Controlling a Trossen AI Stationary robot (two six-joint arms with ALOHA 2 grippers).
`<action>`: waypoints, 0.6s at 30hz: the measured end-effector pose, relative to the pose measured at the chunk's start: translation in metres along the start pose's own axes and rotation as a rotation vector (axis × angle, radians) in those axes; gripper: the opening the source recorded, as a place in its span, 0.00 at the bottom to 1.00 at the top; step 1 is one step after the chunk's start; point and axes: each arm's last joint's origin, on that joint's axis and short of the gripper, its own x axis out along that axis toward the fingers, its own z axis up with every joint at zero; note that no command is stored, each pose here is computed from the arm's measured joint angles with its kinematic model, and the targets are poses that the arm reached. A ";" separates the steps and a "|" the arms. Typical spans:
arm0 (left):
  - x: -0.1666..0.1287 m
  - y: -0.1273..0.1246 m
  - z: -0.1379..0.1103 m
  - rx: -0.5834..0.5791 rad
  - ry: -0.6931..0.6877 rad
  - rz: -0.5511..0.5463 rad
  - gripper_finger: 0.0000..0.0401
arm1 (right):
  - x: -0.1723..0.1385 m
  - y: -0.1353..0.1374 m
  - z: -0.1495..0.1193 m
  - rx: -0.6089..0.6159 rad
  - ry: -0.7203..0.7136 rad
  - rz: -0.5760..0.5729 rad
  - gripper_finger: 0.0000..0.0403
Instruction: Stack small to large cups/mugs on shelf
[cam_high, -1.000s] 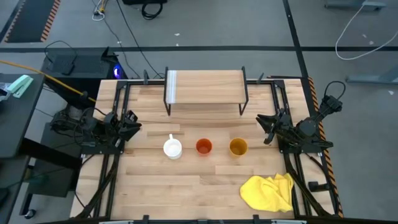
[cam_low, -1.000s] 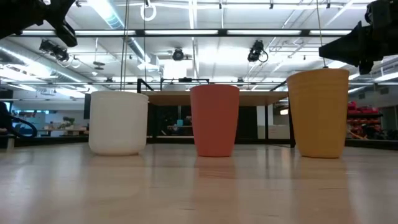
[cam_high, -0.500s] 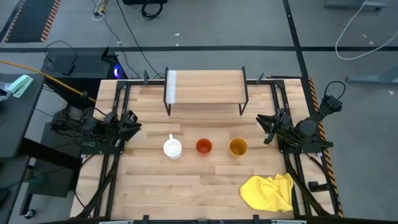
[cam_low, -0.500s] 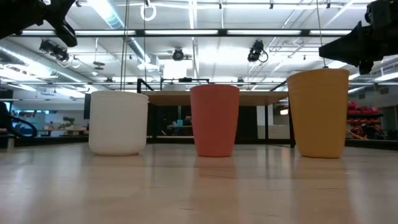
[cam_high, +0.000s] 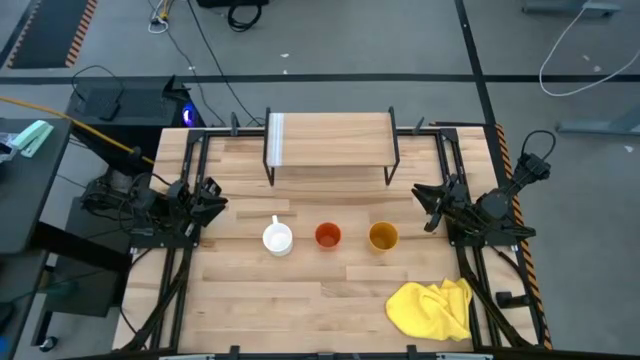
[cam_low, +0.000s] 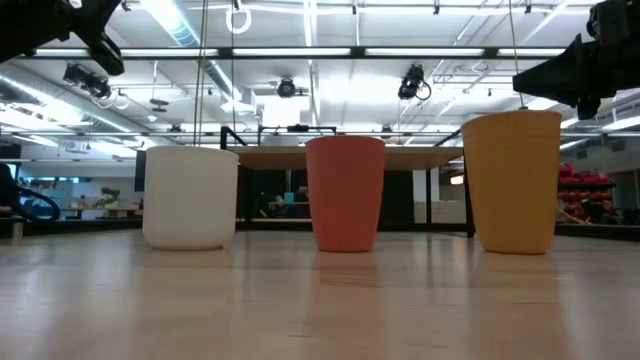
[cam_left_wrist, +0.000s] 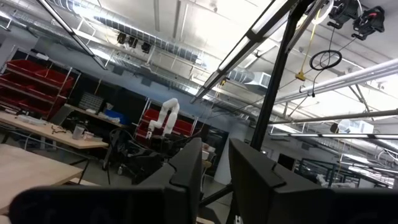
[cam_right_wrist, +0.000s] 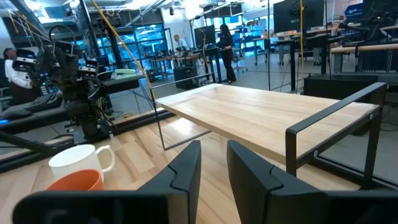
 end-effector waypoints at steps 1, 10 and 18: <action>0.000 0.000 0.000 -0.001 0.000 0.000 0.21 | 0.000 0.000 0.000 0.000 0.000 0.000 0.21; 0.000 0.000 0.000 -0.002 -0.003 -0.001 0.22 | 0.000 0.002 0.005 0.423 -0.015 0.053 0.21; 0.000 -0.002 0.010 -0.033 -0.095 -0.024 0.22 | 0.000 0.002 0.006 0.625 -0.009 0.072 0.21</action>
